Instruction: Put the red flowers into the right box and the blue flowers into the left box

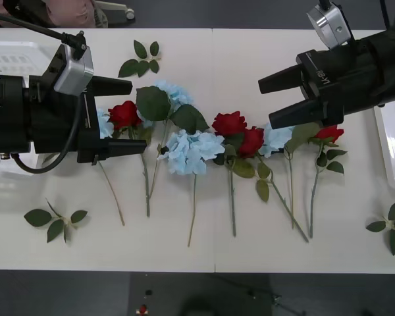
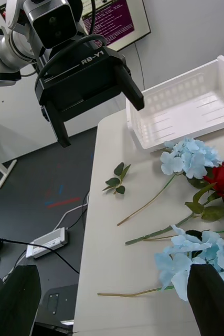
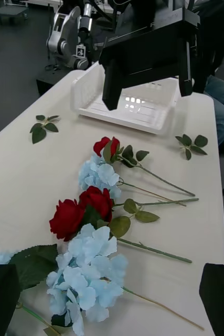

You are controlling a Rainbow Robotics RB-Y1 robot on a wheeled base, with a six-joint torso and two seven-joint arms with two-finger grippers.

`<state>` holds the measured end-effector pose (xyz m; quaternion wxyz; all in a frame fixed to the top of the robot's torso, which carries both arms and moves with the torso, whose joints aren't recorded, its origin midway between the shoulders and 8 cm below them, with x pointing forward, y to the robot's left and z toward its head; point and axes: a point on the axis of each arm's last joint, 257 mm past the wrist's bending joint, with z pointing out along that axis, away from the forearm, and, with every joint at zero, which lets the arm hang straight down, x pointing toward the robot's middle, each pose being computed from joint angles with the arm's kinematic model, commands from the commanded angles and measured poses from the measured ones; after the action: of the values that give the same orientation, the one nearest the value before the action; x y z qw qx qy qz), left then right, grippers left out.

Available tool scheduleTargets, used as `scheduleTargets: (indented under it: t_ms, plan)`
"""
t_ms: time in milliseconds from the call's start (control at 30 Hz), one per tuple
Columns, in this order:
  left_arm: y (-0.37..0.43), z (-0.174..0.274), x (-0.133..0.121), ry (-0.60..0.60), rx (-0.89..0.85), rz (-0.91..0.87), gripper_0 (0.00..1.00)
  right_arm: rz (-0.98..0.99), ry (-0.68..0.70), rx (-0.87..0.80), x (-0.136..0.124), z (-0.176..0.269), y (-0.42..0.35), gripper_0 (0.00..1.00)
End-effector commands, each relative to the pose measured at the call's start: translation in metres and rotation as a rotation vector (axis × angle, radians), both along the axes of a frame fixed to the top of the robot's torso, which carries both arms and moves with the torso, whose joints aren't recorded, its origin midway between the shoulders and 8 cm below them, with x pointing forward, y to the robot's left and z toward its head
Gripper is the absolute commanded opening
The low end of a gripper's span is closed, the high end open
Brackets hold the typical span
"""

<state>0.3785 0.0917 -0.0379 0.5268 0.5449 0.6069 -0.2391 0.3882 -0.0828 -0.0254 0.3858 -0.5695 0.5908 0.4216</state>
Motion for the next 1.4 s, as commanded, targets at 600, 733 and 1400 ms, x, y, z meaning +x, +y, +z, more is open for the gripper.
scheduleTargets:
  t_ms: [600,733,1400]
  plan:
    - [-0.011,0.0159,-0.0064,0.009,-0.046,-0.013,1.0,0.014,-0.043,0.004,0.0001,0.014,0.0031,1.0]
    - [-0.011,0.0159,-0.0064,0.009,-0.046,-0.013,1.0,0.014,-0.043,0.004,0.0001,0.014,0.0031,1.0]
    - [-0.011,0.0159,-0.0064,0.009,-0.046,-0.013,1.0,0.014,-0.043,0.004,0.0001,0.014,0.0031,1.0]
